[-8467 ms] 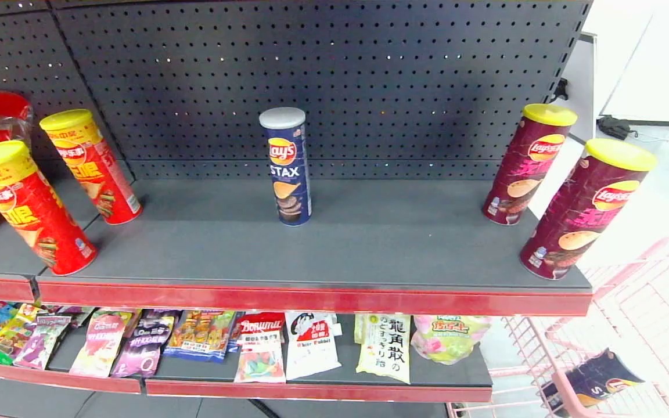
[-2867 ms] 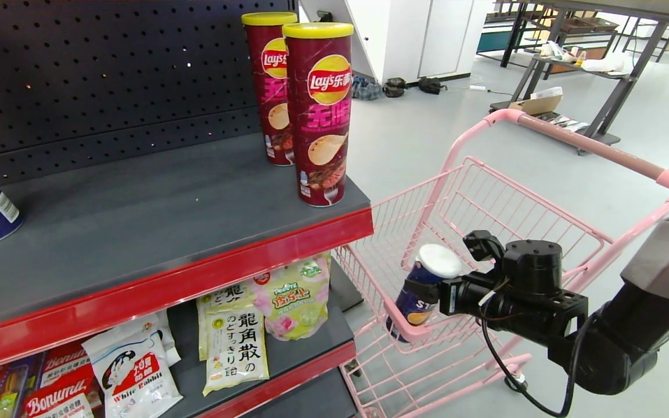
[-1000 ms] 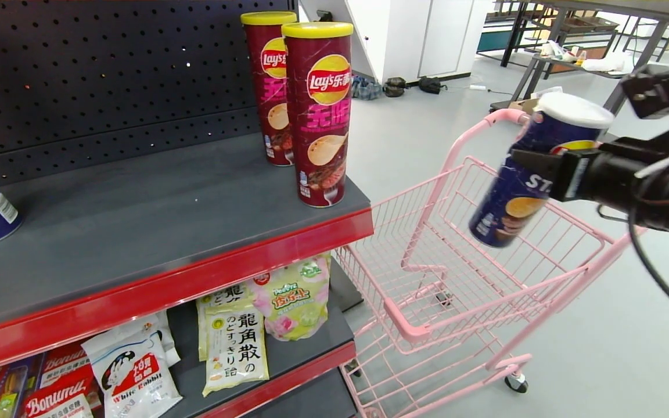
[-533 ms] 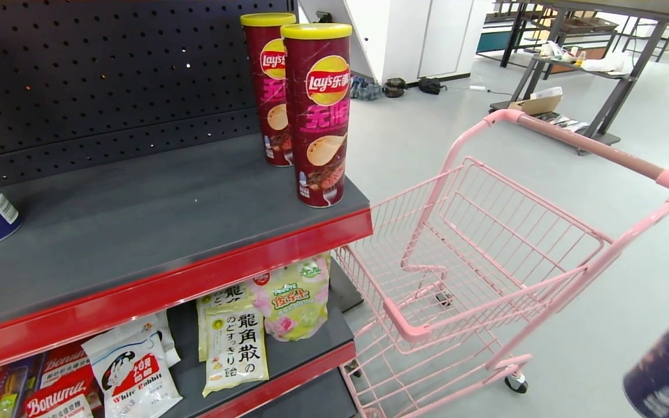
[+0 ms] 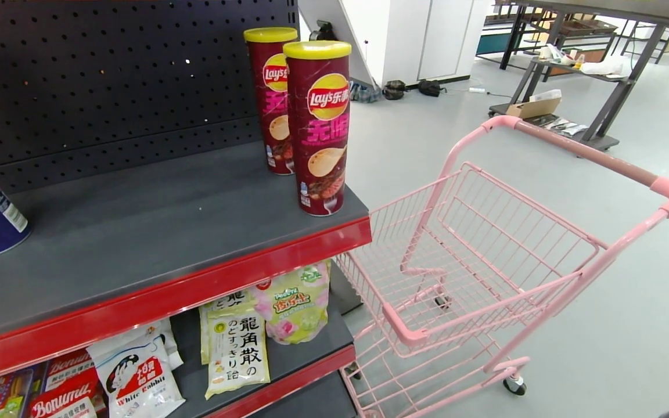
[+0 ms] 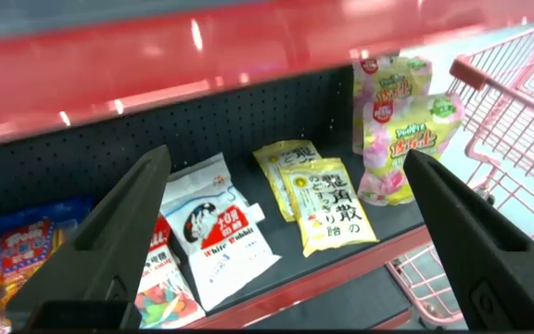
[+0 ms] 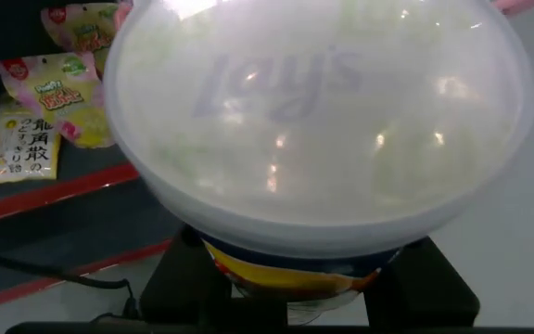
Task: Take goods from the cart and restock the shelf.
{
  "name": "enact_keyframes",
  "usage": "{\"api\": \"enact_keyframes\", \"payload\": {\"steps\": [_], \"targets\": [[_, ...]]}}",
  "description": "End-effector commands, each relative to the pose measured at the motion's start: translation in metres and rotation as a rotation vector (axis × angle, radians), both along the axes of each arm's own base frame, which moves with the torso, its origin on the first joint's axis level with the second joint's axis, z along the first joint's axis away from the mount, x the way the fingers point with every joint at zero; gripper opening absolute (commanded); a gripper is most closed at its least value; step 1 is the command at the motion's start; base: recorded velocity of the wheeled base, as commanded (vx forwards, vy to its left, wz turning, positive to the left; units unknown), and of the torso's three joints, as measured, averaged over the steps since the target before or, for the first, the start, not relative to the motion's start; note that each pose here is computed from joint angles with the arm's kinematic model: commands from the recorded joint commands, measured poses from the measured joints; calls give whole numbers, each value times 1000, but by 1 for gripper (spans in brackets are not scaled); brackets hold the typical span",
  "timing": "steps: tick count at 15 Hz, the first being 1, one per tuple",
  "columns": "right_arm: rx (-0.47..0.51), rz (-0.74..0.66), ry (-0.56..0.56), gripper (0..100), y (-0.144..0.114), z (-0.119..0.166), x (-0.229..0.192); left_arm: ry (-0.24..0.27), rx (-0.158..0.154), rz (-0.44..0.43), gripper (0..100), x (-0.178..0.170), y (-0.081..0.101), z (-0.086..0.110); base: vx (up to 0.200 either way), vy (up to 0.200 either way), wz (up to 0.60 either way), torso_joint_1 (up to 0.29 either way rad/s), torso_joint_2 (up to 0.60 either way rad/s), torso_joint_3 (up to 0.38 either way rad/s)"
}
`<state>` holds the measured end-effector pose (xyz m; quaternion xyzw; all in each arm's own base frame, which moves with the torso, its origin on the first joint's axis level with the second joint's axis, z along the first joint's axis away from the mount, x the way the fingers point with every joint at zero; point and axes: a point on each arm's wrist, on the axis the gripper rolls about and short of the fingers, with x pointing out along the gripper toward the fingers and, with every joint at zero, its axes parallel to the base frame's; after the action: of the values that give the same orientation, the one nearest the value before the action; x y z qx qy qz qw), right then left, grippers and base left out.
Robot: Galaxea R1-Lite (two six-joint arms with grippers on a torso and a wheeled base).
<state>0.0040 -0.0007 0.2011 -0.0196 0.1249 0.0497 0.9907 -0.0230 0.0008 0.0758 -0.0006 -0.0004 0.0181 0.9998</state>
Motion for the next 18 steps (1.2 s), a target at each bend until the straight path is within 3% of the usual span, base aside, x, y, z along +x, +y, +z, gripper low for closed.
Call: {"api": "enact_keyframes", "payload": {"steps": [1, 8, 18], "targets": [[-3, 2, -3, 0, 0, 0, -1, 1, 0, 1, 100, 0, 0, 0, 0, 0, 0, 168, -491, -320], [-19, 6, 2, 0, 0, -3, 0, 1, 0, 1, 100, 0, 0, 0, 0, 0, 0, 207, -565, -353], [-71, 7, 6, 0, 0, -4, 2, 1, 0, 1, 100, 0, 0, 0, 0, 0, 0, 146, -362, -213]]}}
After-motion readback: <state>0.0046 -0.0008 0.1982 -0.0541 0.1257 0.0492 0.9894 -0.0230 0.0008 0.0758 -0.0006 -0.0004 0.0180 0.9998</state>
